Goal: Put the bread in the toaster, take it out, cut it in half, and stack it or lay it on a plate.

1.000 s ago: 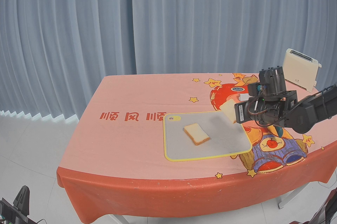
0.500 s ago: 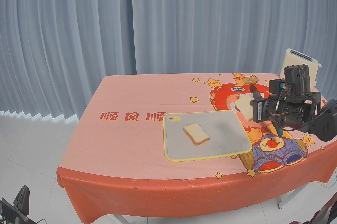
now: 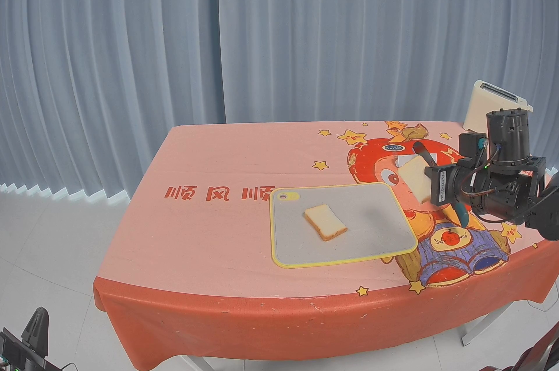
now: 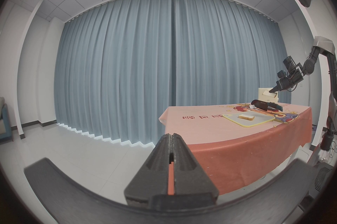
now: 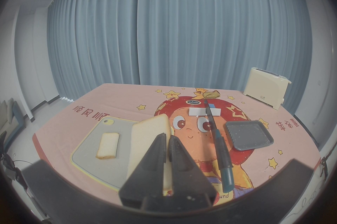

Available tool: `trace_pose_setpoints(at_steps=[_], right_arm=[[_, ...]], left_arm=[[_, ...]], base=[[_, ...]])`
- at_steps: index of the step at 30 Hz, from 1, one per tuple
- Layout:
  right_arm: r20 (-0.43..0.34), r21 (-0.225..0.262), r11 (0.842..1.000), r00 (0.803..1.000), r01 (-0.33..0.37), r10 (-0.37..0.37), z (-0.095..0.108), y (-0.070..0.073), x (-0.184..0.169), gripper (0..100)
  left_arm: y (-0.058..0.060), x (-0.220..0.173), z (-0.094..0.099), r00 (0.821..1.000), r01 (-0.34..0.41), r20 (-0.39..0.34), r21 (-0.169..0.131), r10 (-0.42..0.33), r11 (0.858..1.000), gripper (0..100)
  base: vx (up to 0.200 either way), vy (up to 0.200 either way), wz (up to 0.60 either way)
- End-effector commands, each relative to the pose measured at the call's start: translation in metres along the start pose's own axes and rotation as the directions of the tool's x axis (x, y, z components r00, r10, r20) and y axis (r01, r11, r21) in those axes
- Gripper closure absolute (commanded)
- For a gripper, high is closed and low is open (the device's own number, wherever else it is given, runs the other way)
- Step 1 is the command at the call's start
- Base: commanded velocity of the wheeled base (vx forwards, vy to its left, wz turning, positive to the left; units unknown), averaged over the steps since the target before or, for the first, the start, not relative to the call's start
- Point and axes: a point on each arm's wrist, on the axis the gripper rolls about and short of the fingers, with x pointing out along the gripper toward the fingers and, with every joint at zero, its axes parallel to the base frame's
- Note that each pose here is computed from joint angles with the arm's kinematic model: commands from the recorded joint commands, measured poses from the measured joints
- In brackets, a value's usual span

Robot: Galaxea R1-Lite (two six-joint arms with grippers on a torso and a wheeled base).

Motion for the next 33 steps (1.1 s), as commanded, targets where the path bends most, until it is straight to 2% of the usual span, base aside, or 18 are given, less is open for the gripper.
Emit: trace_pose_setpoints(at_steps=[1, 10, 12, 15, 27, 33], right_arm=[[0.006, 0.003, 1.0, 1.0, 0.002, -0.002, 0.0, -0.002, -0.004, 100], [-0.011, -0.007, 1.0, 1.0, -0.007, 0.007, -0.015, -0.004, -0.014, 100], [0.008, -0.002, 1.0, 1.0, -0.007, 0.007, -0.012, -0.004, -0.014, 100], [0.088, 0.023, 1.0, 0.996, -0.013, 0.011, -0.005, -0.006, -0.016, 100], [0.094, 0.029, 0.999, 0.996, -0.012, 0.009, -0.005, -0.006, -0.014, 100], [0.103, 0.034, 0.999, 0.995, -0.009, 0.006, -0.003, -0.008, -0.016, 100]], left_arm=[[0.0, 0.001, -0.005, 1.0, 0.0, -0.014, 0.001, 0.0, 1.0, 100], [0.0, 0.001, -0.005, 1.0, 0.0, -0.014, 0.001, 0.0, 1.0, 100], [0.0, 0.001, -0.005, 1.0, 0.0, -0.014, 0.001, 0.0, 1.0, 100], [0.0, 0.001, -0.005, 1.0, 0.0, -0.013, -0.001, 0.0, 1.0, 100], [0.0, 0.001, -0.005, 1.0, 0.002, -0.011, -0.001, -0.002, 1.0, 100], [0.0, 0.001, -0.005, 1.0, 0.003, -0.013, 0.001, -0.003, 1.0, 100]], base=[[0.0, -0.2, 0.0], [0.0, -0.2, 0.0], [0.0, -0.2, 0.0], [0.0, -0.2, 0.0], [0.0, -0.2, 0.0], [0.0, 0.0, 0.0]])
